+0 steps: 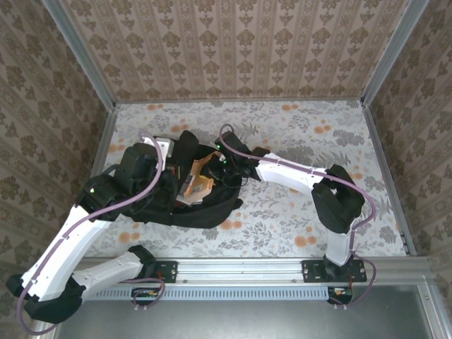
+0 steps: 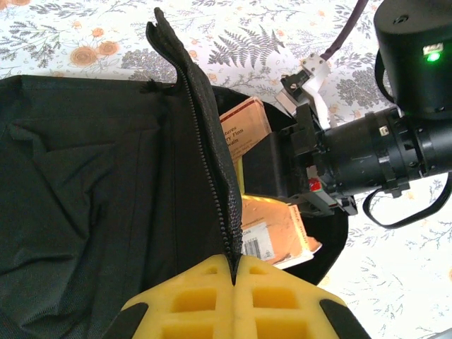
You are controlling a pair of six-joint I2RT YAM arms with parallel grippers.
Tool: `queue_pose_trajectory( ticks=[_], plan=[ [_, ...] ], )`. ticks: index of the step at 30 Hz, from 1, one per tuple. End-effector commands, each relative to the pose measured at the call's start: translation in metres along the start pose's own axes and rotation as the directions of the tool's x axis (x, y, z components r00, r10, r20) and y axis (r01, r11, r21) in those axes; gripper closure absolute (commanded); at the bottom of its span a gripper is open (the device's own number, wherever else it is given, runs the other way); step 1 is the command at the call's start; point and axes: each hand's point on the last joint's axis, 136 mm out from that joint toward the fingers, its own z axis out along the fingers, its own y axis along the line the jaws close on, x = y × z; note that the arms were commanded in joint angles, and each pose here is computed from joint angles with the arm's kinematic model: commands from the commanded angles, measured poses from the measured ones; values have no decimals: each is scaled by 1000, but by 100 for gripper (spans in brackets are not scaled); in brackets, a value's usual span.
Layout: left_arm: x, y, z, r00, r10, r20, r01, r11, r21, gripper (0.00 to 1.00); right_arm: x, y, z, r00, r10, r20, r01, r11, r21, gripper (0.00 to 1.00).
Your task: Pack the student bag
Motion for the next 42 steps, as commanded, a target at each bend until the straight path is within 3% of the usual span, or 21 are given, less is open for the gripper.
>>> queue_pose_trajectory(
  ticks=[1, 7, 9, 11, 12, 13, 18, 26, 32, 37, 39, 42],
  plan=[
    [-28, -14, -15, 994, -33, 102, 25, 997, 74, 100, -10, 28, 10, 997, 41, 63, -35, 995, -97, 100],
    [-37, -16, -20, 991, -44, 126, 34, 996, 83, 100, -12, 65, 49, 996, 62, 63, -43, 962, -269, 100],
    [-40, -17, -22, 990, -43, 133, 32, 996, 83, 100, -5, 80, 61, 998, 37, 43, -22, 950, -310, 93],
    [-41, -16, -22, 990, -39, 133, 29, 997, 76, 100, 3, 89, 72, 999, 9, 32, 2, 948, -319, 74],
    [-40, -15, -21, 990, -40, 133, 31, 997, 74, 100, 5, 87, 77, 999, 0, 37, 11, 953, -304, 56],
    [-40, -14, -20, 990, -40, 133, 31, 997, 69, 100, 8, 84, 80, 999, -10, 40, 21, 958, -286, 43],
    [-33, -11, -17, 992, -37, 124, 30, 998, 56, 100, 1, 63, 68, 994, -46, 102, 67, 974, -217, 20],
    [-26, -6, -14, 993, -35, 113, 31, 999, 37, 100, -9, 43, 21, 970, -160, 182, 187, 972, -143, 12],
    [-18, -14, 0, 997, -38, 69, 33, 997, 76, 100, -18, 33, -14, 951, -242, 191, 263, 960, -98, 13],
    [-6, -32, 18, 999, -39, 7, 38, 988, 153, 100, -44, 16, -66, 901, -321, 292, 335, 942, 3, 15],
    [-1, -46, 29, 999, -35, -21, 39, 978, 205, 100, -62, -1, -90, 880, -326, 345, 316, 945, 85, 16],
    [11, -63, 50, 997, -25, -78, 43, 970, 239, 99, -89, -21, -119, 867, -292, 403, 270, 956, 113, 17]
  ],
)
